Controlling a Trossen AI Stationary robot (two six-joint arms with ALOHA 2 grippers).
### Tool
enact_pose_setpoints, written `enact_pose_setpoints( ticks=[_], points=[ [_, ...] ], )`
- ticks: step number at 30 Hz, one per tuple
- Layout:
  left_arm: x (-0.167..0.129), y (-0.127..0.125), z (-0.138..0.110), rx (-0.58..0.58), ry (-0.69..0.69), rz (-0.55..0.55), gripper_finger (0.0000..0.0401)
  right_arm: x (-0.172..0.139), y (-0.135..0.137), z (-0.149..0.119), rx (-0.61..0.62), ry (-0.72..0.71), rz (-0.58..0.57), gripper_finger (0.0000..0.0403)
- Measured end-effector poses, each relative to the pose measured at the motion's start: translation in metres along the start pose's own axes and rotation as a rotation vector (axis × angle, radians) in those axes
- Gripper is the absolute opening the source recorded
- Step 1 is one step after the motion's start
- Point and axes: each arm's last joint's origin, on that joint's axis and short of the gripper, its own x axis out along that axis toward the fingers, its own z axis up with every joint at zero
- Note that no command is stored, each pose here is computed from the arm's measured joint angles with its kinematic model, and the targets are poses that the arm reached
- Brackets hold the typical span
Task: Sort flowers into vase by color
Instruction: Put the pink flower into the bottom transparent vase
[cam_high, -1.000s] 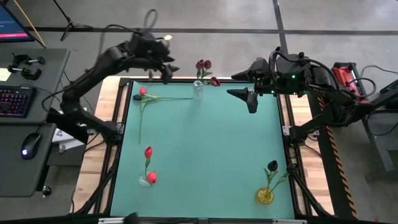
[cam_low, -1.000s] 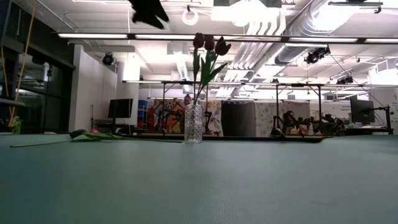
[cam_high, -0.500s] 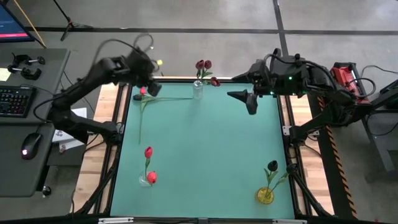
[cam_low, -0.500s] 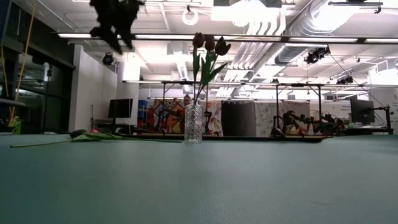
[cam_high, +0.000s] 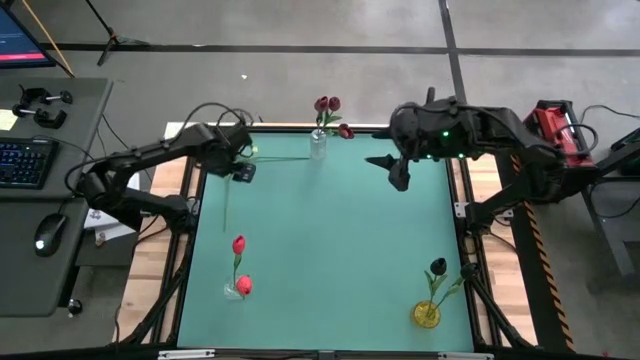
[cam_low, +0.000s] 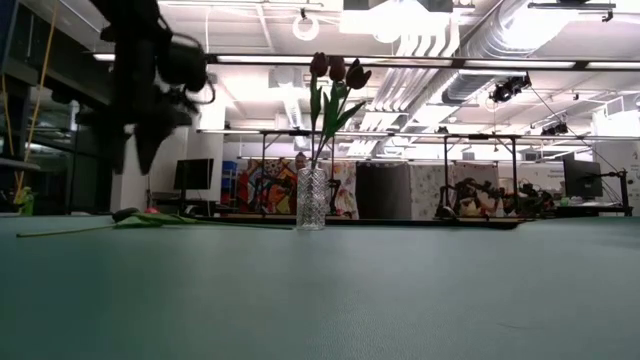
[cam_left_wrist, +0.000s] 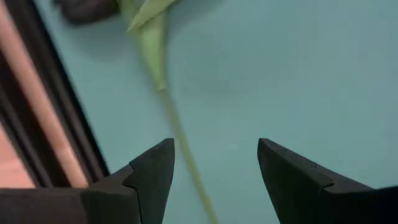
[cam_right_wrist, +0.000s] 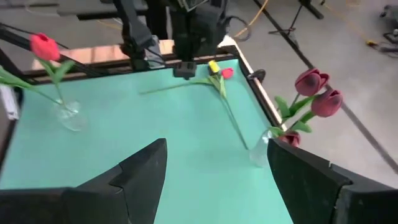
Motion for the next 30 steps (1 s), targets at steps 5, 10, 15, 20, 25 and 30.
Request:
enact_pose_setpoints(
  ticks=[5,10,15,20,25,30],
  points=[
    [0.03,0.013,-0.006,-0.144,0.001,0.075,0.0218,0.017,0.003,0.001,-0.02,0.035,-0.015,0.0266],
    [0.049,0.024,0.001,-0.23,-0.071,0.058,0.0218,0.032,0.007,0.001,-0.017,0.063,-0.017,0.0266],
    [0.064,0.032,0.011,-0.304,-0.146,0.014,0.0208,0.05,0.011,0.005,0.007,0.057,-0.017,0.0266],
    [0.084,0.038,0.01,-0.292,-0.091,0.022,0.0184,0.064,0.014,0.006,0.008,0.067,-0.018,0.0266],
    [0.096,0.041,0.015,-0.21,-0.051,0.059,0.0169,0.071,0.016,0.005,0.013,0.081,-0.02,0.0266],
    [0.099,0.04,0.017,-0.115,-0.035,0.037,0.009,0.071,0.016,0.005,0.03,0.08,-0.039,0.0266]
  ],
)
